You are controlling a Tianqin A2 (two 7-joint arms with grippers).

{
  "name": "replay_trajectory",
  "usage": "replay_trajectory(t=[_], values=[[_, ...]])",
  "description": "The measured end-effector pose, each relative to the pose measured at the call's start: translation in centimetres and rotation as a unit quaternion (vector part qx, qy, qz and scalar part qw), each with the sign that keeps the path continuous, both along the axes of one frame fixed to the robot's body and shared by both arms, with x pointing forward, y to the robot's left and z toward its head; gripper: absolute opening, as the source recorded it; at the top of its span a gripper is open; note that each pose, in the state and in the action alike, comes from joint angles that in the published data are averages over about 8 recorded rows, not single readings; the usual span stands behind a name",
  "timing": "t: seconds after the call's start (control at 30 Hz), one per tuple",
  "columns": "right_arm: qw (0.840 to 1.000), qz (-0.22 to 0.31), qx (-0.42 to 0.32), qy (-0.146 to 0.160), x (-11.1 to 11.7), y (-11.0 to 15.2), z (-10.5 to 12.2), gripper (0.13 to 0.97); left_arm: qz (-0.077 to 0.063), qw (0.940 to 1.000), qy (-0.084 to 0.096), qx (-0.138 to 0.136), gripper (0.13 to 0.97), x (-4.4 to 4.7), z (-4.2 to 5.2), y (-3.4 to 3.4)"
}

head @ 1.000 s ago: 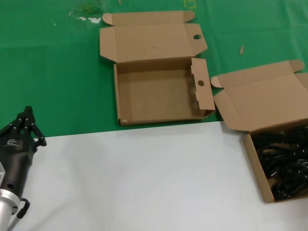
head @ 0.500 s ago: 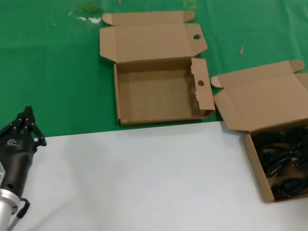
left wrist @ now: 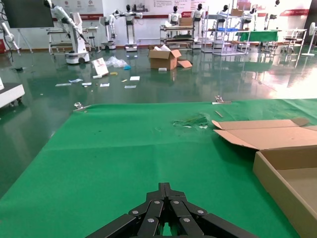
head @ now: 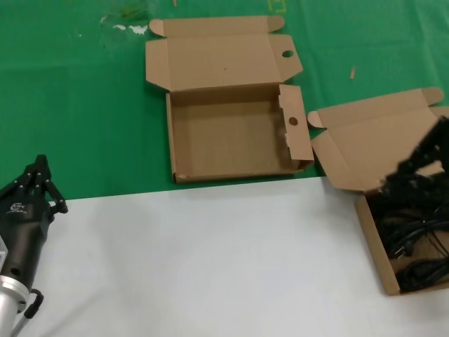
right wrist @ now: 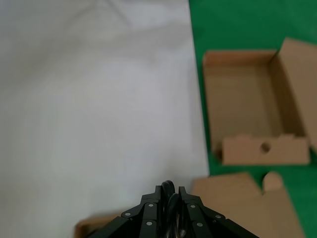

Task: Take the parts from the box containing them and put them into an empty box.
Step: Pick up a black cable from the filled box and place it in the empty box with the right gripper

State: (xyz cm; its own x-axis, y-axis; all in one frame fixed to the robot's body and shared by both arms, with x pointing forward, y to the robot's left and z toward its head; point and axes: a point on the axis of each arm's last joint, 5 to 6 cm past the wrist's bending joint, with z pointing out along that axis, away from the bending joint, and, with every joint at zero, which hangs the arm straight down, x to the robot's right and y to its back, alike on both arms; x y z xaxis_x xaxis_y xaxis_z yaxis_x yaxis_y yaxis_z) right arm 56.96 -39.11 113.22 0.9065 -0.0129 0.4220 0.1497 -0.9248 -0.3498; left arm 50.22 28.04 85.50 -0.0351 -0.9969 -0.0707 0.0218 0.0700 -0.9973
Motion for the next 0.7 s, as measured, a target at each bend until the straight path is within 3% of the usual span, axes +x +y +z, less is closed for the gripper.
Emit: replay_trajectory(t=[0.37, 0.7], values=[[0.990, 0.081, 0.066, -0.091, 6.0, 8.6, 0.7, 0.195, 0.000, 1.0000, 0.000, 0.000, 0.140, 0.00, 0.00, 0.00], [0.981, 0.116, 0.107, -0.115, 11.6, 15.0, -1.8, 0.195, 0.000, 1.0000, 0.000, 0.000, 0.140, 0.00, 0.00, 0.00]])
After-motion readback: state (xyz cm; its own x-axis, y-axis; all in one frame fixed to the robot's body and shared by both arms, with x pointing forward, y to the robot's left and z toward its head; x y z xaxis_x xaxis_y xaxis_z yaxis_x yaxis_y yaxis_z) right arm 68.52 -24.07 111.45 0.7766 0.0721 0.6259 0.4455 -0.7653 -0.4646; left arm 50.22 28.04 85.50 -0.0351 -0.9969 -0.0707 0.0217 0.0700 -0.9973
